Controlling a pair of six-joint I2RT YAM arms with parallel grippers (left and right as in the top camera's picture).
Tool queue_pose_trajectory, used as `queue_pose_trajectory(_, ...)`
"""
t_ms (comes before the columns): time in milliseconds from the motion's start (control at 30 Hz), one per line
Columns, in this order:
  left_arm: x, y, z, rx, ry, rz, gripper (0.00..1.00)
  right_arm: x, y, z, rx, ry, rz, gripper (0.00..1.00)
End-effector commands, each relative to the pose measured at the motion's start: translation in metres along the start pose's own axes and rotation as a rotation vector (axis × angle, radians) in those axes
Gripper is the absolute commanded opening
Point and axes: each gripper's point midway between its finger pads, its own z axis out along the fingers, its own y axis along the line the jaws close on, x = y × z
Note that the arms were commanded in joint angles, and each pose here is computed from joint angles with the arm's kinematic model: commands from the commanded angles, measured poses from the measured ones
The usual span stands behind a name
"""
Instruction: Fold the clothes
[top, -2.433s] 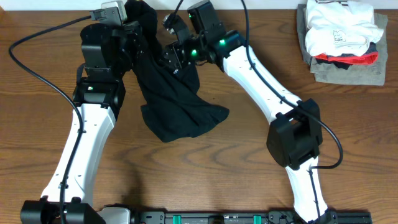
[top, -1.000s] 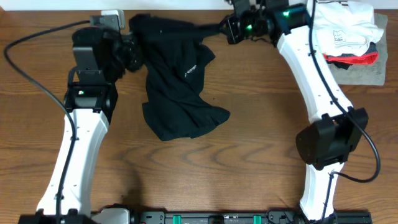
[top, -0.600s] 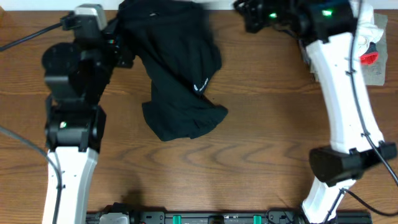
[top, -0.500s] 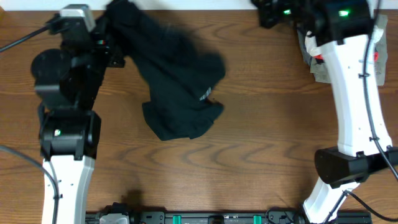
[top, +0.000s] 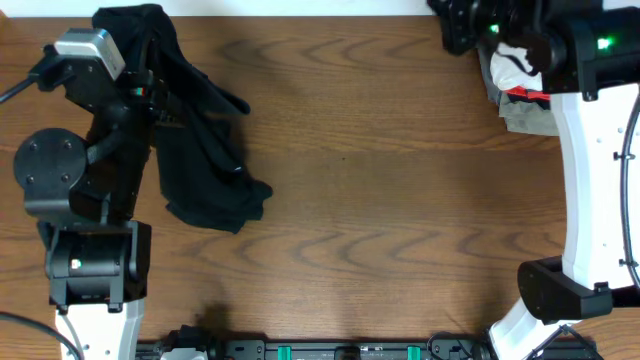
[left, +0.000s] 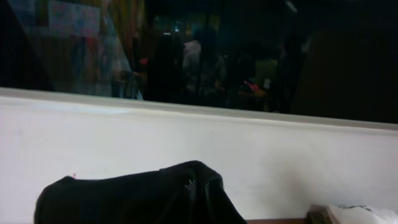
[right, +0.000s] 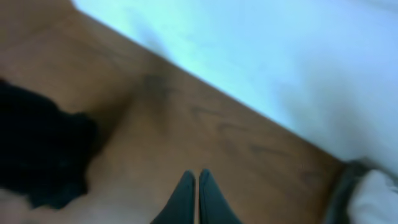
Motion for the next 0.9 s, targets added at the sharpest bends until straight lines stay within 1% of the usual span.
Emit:
queue_pose_trajectory(0,0.001,0.001,0.011,0.010,0.005,-0.016,0.06,0.014,0.030,0.023,-0.143,0.057,0.001,0.19)
queue_pose_trajectory(33,0.006,0.005,0.016,-0.003,0.016,-0.019,0.06,0.021,0.035,0.031,-0.167,0.082,0.006,0.27)
queue_pose_trajectory(100,0.017,0.012,0.028,-0.020,0.038,-0.024,0.06,0.034,0.048,0.046,-0.214,0.128,0.009,0.37)
queue_pose_trajectory(200,0.029,0.019,0.046,-0.031,0.050,-0.026,0.06,0.058,0.066,0.070,-0.275,0.201,-0.006,0.43)
queue_pose_trajectory(300,0.033,0.029,0.062,-0.059,0.026,-0.061,0.06,0.089,0.089,0.099,-0.338,0.286,-0.022,0.49)
queue_pose_trajectory(400,0.028,0.037,0.068,-0.092,-0.017,-0.083,0.06,0.117,0.115,0.123,-0.421,0.349,-0.050,0.52)
queue_pose_trajectory(467,0.022,0.041,0.070,-0.115,-0.051,-0.100,0.06,0.135,0.132,0.139,-0.463,0.382,-0.063,0.53)
queue_pose_trajectory(567,0.013,0.040,0.069,-0.112,-0.090,-0.099,0.06,0.156,0.156,0.159,-0.509,0.407,-0.090,0.55)
queue_pose_trajectory(733,0.000,0.037,0.068,-0.098,-0.140,-0.093,0.06,0.180,0.196,0.178,-0.575,0.421,-0.147,0.59)
queue_pose_trajectory(867,-0.003,0.036,0.068,-0.093,-0.153,-0.114,0.06,0.191,0.223,0.190,-0.614,0.386,-0.201,0.65)
